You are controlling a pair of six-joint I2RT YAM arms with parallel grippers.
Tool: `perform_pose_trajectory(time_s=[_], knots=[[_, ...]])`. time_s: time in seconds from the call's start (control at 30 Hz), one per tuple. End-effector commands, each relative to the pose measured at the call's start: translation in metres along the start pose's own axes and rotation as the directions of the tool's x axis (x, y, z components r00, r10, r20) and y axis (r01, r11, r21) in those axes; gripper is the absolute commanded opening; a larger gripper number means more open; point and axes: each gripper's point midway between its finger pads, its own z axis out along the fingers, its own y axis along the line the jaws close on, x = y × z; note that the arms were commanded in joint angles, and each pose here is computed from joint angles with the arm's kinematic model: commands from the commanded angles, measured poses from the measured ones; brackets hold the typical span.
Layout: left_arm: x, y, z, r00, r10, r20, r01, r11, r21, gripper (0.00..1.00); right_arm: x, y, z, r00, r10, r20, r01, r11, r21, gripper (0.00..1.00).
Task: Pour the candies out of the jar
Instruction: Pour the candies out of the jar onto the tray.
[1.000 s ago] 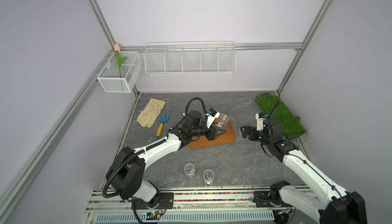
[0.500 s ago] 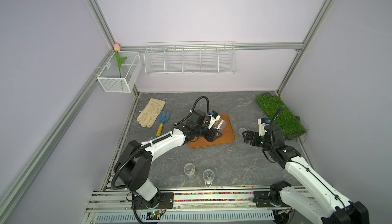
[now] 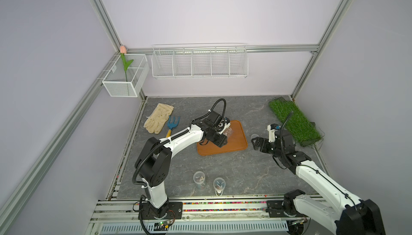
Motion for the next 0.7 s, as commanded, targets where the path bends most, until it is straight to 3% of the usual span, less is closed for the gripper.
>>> perform_pose_trajectory(time_s=[0.0, 0.37, 0.67], knots=[[0.012, 0.011, -0.005, 0.993, 0.027, -0.113, -0.034, 0.998, -0.057, 0.47, -0.005, 0.010, 0.003, 0.999, -0.026, 0.021, 0.027, 0.998, -0.055, 0.99], [0.022, 0.022, 0.007, 0.963, 0.020, -0.268, -0.048, 0.994, -0.098, 0.48, 0.008, 0.018, 0.018, 0.999, -0.041, -0.003, 0.040, 0.990, -0.139, 0.99], [0.024, 0.038, 0.008, 0.917, 0.052, -0.395, -0.131, 0.976, -0.176, 0.48, 0.015, 0.026, 0.033, 0.997, -0.074, -0.006, 0.071, 0.976, -0.204, 0.99]])
